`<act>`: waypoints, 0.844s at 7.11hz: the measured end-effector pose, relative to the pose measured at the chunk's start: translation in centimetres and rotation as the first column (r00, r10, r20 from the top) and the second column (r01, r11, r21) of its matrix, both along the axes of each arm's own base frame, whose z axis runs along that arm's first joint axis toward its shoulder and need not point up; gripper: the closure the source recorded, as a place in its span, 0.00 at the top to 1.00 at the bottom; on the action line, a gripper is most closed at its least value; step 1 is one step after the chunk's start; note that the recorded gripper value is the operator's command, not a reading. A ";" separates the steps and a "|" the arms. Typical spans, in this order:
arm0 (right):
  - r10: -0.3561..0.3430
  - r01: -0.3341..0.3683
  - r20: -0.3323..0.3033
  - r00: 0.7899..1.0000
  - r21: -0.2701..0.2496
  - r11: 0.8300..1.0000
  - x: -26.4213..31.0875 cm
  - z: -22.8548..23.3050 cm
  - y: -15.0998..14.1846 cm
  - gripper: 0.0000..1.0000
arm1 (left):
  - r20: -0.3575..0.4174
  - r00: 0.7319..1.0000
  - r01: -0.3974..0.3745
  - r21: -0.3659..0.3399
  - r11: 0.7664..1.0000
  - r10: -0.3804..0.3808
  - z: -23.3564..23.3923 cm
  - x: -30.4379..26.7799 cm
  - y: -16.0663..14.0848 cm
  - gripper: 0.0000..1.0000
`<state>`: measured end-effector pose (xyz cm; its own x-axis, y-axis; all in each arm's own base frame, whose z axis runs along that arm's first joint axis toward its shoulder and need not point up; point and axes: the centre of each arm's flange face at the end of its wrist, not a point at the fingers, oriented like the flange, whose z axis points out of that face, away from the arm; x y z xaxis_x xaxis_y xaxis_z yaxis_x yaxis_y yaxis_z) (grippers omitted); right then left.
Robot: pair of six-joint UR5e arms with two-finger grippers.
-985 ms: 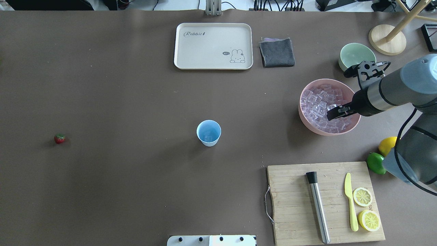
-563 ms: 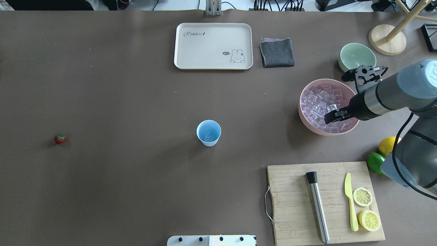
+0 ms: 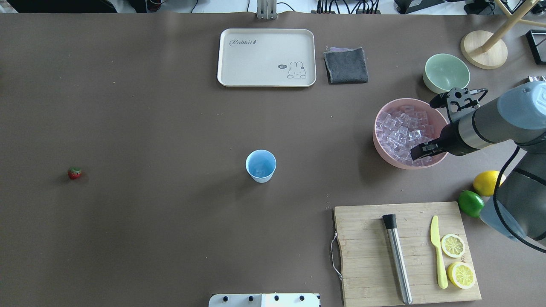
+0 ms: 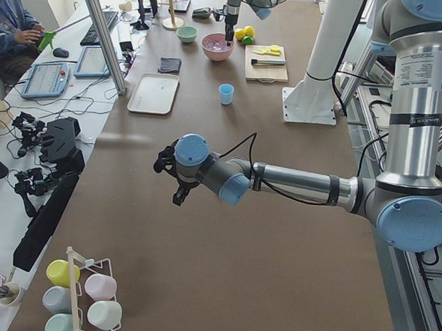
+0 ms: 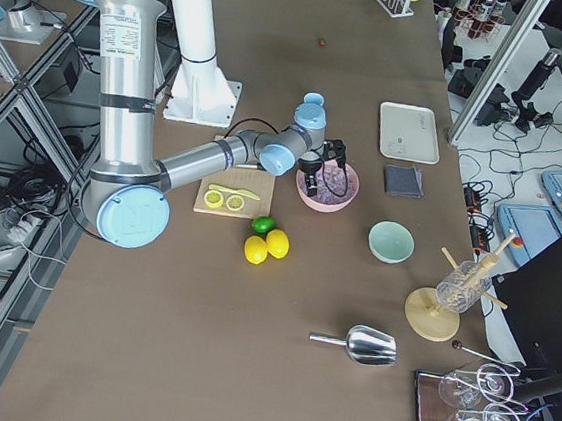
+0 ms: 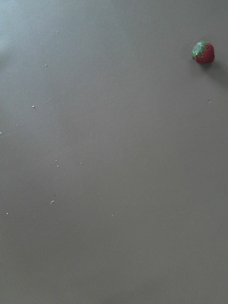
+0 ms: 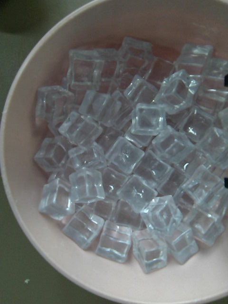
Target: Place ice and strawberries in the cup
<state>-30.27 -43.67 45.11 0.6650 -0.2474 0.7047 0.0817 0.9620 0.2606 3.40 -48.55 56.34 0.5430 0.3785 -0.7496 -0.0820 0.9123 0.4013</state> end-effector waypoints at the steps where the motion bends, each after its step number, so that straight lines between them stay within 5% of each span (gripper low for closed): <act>1: -0.004 0.004 -0.004 1.000 0.002 1.000 -0.3 0.1 0.2 0.15 | 0.000 1.000 0.000 0.000 1.000 0.000 0.0 0.0 0.0 0.98; 2: -0.006 0.006 -0.006 1.000 0.003 1.000 -0.4 0.1 0.3 0.00 | 0.000 1.000 0.000 0.000 1.000 0.000 0.0 0.0 0.0 0.98; 6: -0.002 0.002 0.022 1.000 0.024 1.000 0.5 -1.9 0.6 0.00 | 0.000 1.000 -0.002 0.000 1.000 0.002 0.0 0.1 0.0 0.98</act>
<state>-29.74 -43.03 43.22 0.6487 -0.2659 0.7131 0.0777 0.9552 0.2856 3.47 -48.55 56.39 0.5427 0.3791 -0.7495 -0.0836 0.9123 0.4010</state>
